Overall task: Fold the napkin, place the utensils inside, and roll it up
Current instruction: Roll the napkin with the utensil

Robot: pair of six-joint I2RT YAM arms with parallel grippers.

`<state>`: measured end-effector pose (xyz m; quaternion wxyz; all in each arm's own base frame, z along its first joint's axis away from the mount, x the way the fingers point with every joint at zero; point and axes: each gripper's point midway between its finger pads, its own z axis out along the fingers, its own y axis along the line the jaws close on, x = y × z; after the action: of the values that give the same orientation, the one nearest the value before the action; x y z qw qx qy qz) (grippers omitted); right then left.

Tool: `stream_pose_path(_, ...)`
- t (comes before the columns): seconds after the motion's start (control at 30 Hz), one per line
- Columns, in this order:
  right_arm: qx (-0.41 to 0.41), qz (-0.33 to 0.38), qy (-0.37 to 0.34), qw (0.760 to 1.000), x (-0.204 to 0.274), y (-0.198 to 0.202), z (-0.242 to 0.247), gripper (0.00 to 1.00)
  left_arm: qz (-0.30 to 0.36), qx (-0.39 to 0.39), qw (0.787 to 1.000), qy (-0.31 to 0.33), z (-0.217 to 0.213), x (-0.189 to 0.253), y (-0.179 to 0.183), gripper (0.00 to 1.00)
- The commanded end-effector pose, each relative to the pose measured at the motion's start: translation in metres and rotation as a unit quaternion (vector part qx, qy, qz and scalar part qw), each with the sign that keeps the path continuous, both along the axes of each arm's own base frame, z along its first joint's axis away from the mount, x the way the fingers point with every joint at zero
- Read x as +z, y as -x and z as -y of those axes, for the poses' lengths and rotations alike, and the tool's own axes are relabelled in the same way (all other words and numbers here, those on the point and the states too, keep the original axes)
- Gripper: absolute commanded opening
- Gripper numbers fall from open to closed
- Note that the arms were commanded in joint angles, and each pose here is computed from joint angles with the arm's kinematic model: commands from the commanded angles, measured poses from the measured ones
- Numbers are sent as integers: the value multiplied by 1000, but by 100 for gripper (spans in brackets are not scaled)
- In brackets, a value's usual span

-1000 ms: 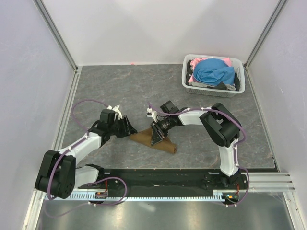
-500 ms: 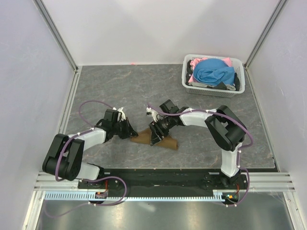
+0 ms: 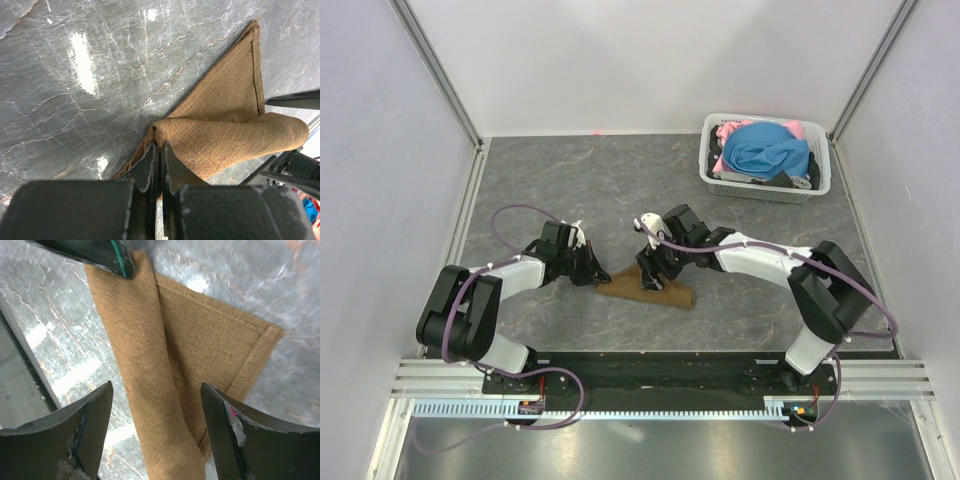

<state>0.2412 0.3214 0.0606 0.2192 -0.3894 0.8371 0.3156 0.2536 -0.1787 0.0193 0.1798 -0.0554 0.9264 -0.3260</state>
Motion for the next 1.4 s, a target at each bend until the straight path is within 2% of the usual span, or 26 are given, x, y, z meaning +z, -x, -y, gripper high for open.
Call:
stream_pose_path(0.0,10,142,8,990,35,-8,-12,80,-51,0,998,-35,-10,-15,15,2)
stream_pose_path(0.1,22,194,41,980,37,2,-16,80,-59,1,997,-39,-11,-12,15,2)
stream_pose_path(0.23,39,212,77,973,24,12,-16,80,-64,-2,997,-38,-9,-11,13,2)
stream_pose_path(0.67,93,190,108,971,-12,35,-23,70,-65,-4,997,-39,-9,-8,11,2)
stream_pose_path(1.1,65,175,169,968,-48,31,-4,70,-59,-10,998,-34,-6,-3,8,2)
stream_pose_path(1.23,55,173,188,965,-58,29,3,66,-50,-16,998,-26,-3,3,5,2)
stream_pose_path(1.3,57,166,195,965,-64,31,4,59,-42,-16,999,-24,-2,7,2,7)
stream_pose_path(1.37,63,153,194,967,-68,35,4,50,-22,-9,999,-30,-5,16,-3,27)
